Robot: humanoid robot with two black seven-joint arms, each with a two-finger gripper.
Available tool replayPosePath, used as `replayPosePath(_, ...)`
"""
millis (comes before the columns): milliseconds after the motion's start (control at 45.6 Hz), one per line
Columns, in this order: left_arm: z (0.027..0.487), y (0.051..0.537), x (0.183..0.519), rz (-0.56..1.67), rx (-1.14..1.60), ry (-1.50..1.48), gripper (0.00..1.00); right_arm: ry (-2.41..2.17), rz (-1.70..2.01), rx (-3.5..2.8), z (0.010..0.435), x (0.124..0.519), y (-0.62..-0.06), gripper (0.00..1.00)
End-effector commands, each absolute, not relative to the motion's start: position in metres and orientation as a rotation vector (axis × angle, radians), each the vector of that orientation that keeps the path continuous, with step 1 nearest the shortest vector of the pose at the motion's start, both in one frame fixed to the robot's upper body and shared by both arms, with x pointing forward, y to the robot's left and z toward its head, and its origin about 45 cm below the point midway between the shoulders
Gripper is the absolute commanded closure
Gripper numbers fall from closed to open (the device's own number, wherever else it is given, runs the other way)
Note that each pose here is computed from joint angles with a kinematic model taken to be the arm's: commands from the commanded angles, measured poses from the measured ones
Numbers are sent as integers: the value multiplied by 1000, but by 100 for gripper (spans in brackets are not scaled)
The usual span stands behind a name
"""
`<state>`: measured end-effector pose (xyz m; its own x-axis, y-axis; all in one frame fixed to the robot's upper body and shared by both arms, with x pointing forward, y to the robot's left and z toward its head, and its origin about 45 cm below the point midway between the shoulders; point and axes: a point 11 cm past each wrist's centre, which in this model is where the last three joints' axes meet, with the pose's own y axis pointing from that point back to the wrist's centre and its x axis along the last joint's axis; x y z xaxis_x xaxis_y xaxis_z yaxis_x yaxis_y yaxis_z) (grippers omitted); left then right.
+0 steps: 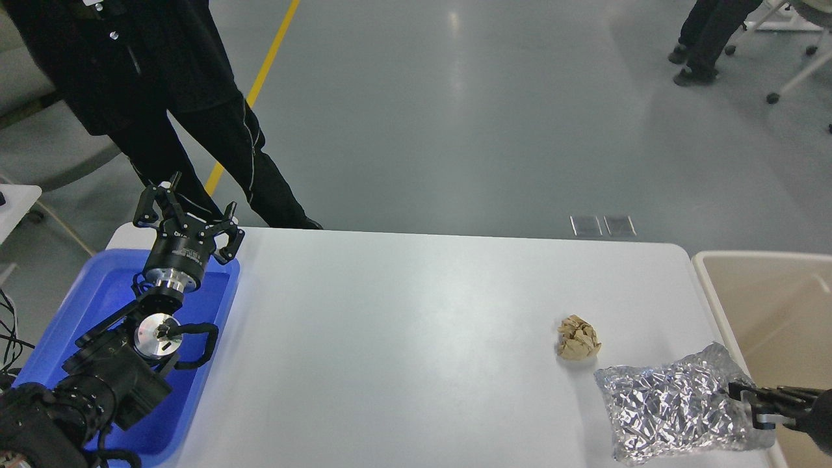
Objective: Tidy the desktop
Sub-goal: 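Lift the foil bag and carry it over the white bin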
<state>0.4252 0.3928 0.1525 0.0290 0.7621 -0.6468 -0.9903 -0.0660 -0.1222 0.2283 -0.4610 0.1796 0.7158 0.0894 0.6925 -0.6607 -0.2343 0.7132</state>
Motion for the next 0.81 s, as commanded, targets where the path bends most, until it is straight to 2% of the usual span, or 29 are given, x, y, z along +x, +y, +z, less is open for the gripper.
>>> replayPosePath(0,153,393,425,1518,-664,442,0,-479,763,1657,236,241,-462,100)
replayPosePath(548,152,393,425,1516,-663,442,0,-598,777,1813,368,282,-437,100)
replayPosePath(679,152,393,425,1516,-663,442,0,-591,809,1816,390,288,-431,100)
replayPosePath(789,152,393,425,1516,-663,442,0,-593,809,1814,392,289,-431,100)
